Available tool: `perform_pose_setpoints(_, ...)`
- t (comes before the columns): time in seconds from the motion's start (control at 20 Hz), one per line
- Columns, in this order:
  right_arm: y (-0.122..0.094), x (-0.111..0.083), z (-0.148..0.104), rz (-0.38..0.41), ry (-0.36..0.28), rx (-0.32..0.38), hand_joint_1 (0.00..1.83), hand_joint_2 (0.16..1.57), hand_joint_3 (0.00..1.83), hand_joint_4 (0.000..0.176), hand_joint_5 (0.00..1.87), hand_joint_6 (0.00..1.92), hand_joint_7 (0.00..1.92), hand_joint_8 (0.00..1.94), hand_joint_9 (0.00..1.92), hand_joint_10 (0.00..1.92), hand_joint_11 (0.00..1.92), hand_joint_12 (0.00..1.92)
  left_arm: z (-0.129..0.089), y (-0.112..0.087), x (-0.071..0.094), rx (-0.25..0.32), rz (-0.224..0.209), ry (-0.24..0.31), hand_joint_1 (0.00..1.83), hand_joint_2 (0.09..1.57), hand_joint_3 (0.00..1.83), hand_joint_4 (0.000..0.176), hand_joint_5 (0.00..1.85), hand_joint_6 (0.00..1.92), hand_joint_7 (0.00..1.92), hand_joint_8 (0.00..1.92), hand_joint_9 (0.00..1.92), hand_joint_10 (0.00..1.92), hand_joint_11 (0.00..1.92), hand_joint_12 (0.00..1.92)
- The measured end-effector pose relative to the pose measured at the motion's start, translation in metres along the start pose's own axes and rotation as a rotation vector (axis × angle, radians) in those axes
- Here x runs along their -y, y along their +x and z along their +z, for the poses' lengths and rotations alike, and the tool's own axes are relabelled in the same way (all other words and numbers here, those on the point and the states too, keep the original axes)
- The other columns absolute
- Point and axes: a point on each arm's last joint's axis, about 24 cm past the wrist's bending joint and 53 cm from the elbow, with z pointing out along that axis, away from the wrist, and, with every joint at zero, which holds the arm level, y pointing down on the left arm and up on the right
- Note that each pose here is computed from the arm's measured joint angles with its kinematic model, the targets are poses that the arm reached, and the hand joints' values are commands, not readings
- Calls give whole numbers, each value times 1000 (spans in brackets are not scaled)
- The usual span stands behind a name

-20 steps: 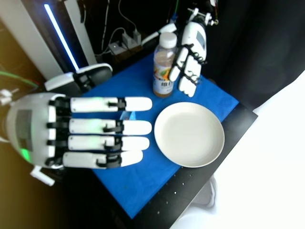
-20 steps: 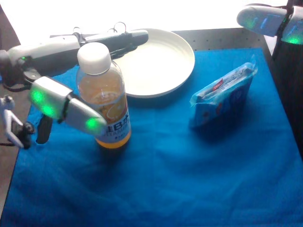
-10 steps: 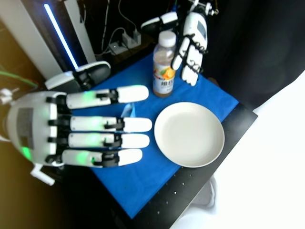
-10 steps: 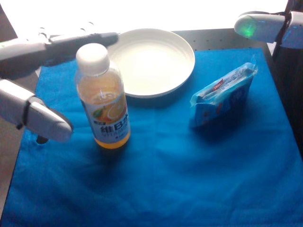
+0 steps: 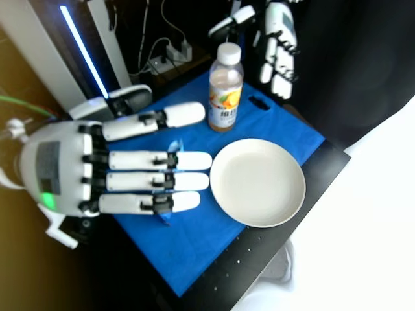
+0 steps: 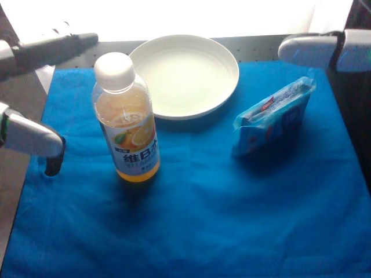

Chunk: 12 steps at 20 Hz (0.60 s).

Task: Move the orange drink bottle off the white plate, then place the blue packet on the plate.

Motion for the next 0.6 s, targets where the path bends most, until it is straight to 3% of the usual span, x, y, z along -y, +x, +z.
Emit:
perform_pose_setpoints(0.05,5,2,5,-19,18,-30,625,694,0,176,0,0,222,3,176,5,0,819,-2,-7,-3,17,1,-12,690,626,6,176,0,0,0,0,0,0,13,6)
perform_pose_setpoints(0.1,7,0,14,-49,25,-62,627,614,0,176,0,0,211,3,170,4,0,956,-3,-14,-7,42,4,-23,723,626,4,176,0,0,0,0,0,0,3,1)
perform_pose_setpoints(0.2,10,-3,26,-103,35,-108,635,587,0,176,0,0,201,2,150,8,0,908,-4,-25,-8,77,16,-26,746,633,6,176,0,0,0,0,0,0,0,0)
perform_pose_setpoints(0.25,13,1,29,-115,54,-144,644,608,2,170,0,0,280,8,192,13,0,592,-5,-34,-9,104,18,-25,789,678,23,176,0,0,0,0,0,0,0,0)
perform_pose_setpoints(0.3,20,12,32,-119,83,-198,626,611,1,140,0,0,348,10,218,12,0,476,-10,-46,-10,142,14,-34,810,712,11,176,0,0,0,0,0,0,0,0)
perform_pose_setpoints(0.35,25,21,34,-122,111,-231,626,611,1,140,0,0,348,10,218,12,0,476,-13,-53,-10,161,18,-36,810,712,11,176,0,0,0,0,0,0,0,0)
perform_pose_setpoints(0.4,33,31,40,-158,153,-283,747,845,0,92,0,0,328,6,318,18,0,972,-18,-64,-8,187,24,-35,821,721,7,176,0,0,0,0,0,0,0,0)
perform_pose_setpoints(0.45,37,31,44,-192,165,-317,747,845,0,92,0,0,328,6,318,18,0,972,-21,-69,-7,200,23,-34,821,721,7,176,0,0,0,0,0,0,0,0)
perform_pose_setpoints(0.5,44,26,49,-242,164,-368,673,763,0,113,10,0,363,5,313,5,0,1013,-22,-72,-6,208,22,-31,820,723,7,176,0,0,0,0,0,0,0,0)
perform_pose_setpoints(0.6,51,22,51,-236,156,-399,672,682,0,88,47,1,403,3,305,1,0,846,-22,-70,-7,199,29,-33,820,718,4,176,0,0,0,0,0,0,0,0)
